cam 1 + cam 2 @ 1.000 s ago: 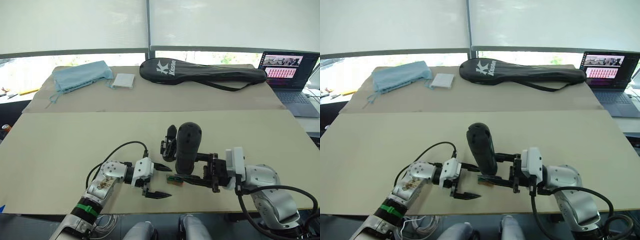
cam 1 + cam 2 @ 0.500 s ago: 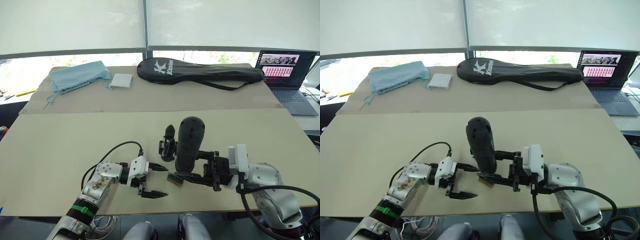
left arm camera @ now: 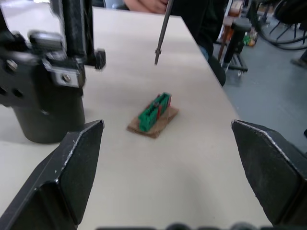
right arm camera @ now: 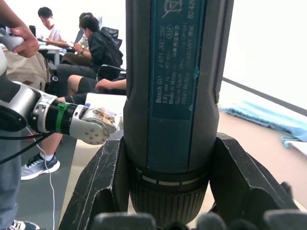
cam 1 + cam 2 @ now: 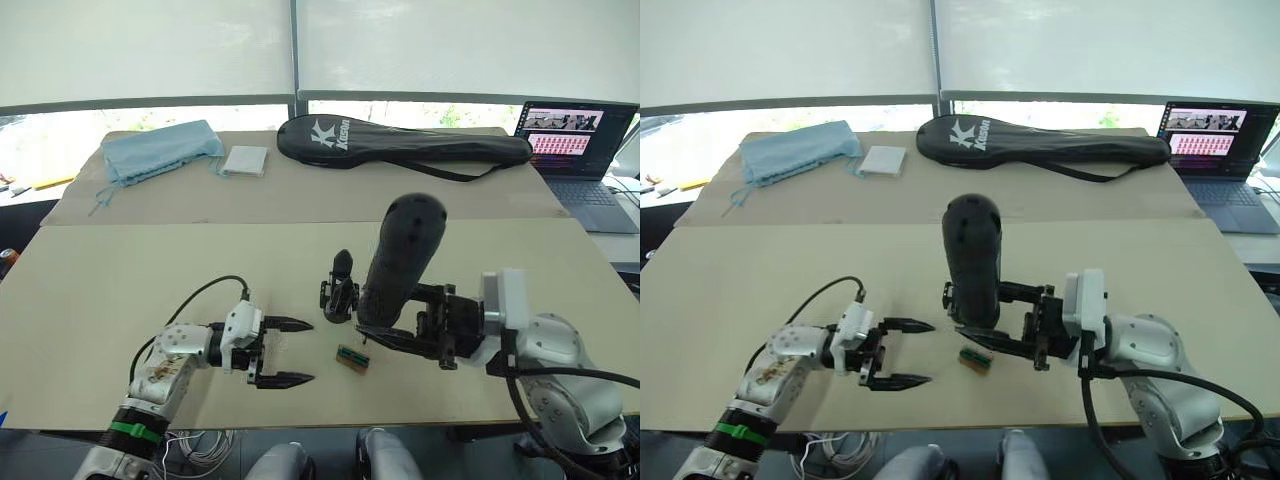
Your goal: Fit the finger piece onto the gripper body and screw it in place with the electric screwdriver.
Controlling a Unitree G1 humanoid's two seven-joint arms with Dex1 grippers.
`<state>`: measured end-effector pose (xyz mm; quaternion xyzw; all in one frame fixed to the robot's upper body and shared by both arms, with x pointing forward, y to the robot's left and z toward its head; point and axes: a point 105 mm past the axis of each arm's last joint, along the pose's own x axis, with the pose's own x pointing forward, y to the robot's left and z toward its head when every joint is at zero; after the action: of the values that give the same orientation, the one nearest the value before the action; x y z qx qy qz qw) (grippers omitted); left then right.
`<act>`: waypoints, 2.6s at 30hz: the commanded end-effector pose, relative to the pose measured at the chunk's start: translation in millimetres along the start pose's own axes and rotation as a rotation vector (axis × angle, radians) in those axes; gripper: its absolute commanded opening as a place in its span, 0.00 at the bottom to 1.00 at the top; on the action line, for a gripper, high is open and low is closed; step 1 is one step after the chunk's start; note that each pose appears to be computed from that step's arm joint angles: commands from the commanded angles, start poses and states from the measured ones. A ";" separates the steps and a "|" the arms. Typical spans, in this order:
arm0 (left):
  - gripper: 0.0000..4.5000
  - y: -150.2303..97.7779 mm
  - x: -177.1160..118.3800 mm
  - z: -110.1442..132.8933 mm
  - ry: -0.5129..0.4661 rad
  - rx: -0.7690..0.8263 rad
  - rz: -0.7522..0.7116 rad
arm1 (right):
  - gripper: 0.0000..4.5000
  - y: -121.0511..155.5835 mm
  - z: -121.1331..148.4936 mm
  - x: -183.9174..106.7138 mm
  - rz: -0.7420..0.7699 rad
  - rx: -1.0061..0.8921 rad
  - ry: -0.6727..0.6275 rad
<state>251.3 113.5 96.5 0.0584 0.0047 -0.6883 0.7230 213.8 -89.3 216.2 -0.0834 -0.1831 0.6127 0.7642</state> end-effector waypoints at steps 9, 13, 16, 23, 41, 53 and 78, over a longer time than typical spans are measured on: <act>1.00 8.5 -16.7 47.1 -0.101 0.016 0.045 | 0.42 -22.9 52.5 2.4 -0.036 -0.085 -0.105; 1.00 19.2 -18.1 59.7 -0.147 0.004 0.099 | 0.42 -31.7 58.5 2.0 -0.061 -0.092 -0.124; 1.00 28.0 -19.3 69.2 -0.180 0.005 0.140 | 0.42 -39.1 61.1 1.4 -0.084 -0.098 -0.136; 1.00 41.6 -22.8 75.6 -0.190 0.021 0.203 | 0.42 -57.2 63.1 1.1 -0.136 -0.096 -0.148; 1.00 50.1 -22.3 63.6 -0.138 0.048 0.232 | 0.42 -68.9 56.5 29.7 -0.108 0.000 -0.171; 1.00 47.3 -11.2 46.3 -0.105 0.040 0.215 | 0.42 -65.3 40.3 50.0 -0.066 0.046 -0.121; 1.00 43.2 2.4 32.6 -0.058 0.059 0.209 | 0.42 -58.7 15.5 55.8 -0.032 0.081 -0.045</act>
<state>291.9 111.7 125.3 0.0515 -0.0256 -0.6099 0.7904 278.4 -51.1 250.9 -0.0314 -0.1519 0.6050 0.7810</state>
